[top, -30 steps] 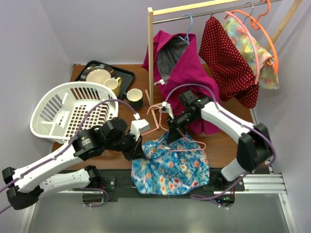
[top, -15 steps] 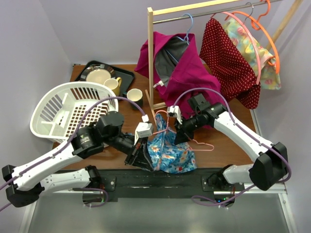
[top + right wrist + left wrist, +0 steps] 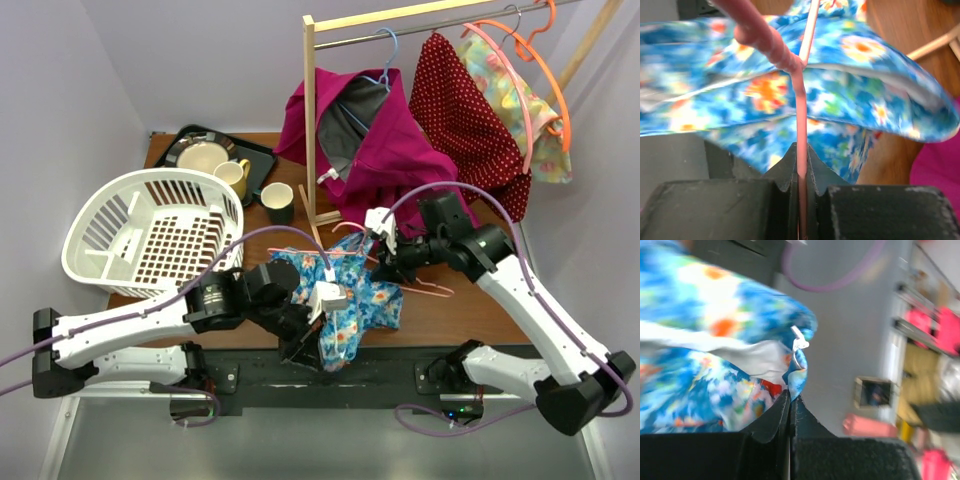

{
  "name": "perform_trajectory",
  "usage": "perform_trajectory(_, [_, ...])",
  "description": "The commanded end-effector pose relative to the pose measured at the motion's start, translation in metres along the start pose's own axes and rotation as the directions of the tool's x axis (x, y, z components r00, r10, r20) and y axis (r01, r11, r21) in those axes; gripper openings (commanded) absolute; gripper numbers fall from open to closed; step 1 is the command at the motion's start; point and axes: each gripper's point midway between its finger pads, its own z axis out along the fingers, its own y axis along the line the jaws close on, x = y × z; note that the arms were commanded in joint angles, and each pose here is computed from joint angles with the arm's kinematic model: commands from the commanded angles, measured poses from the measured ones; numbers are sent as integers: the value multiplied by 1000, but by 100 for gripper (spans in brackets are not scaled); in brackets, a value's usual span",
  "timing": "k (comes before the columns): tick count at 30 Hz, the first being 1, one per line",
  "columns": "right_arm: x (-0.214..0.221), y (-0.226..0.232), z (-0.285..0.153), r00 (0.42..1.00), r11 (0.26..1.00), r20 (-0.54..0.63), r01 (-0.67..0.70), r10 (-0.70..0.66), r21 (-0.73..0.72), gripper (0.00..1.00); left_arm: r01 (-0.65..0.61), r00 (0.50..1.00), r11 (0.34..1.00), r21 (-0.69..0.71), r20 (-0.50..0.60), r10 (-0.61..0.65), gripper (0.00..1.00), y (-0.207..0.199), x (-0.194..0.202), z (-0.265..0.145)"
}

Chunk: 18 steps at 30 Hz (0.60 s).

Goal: Place the skirt on the hanger
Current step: Place skirt on hanger

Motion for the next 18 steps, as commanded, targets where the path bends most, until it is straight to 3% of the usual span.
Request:
perform_trajectory(1, [5, 24, 1, 999, 991, 15, 35, -34, -132, 0, -24, 982, 950, -310, 172, 81, 0, 28, -43, -38])
perform_trajectory(4, [13, 24, 2, 999, 991, -2, 34, -34, -129, 0, -12, 980, 917, -400, 179, 91, 0, 38, -46, -51])
perform_trajectory(7, [10, 11, -3, 999, 999, 7, 41, -40, -26, 0, 19, 980, 863, -506, 181, 85, 3, 53, -40, -71])
perform_trajectory(11, [-8, -14, -20, 998, 983, 41, 43, -51, 178, 0, 103, 992, 829, -550, 113, -49, 34, 67, -3, -70])
perform_trajectory(15, [-23, -18, -31, 995, 974, 84, 30, -50, 226, 0, 202, 978, 825, -528, 69, -196, 41, 70, 25, -54])
perform_trajectory(18, [-21, -11, -25, 995, 984, 90, 15, -31, 180, 0, 214, 977, 822, -527, 111, -183, 49, 72, 20, -55])
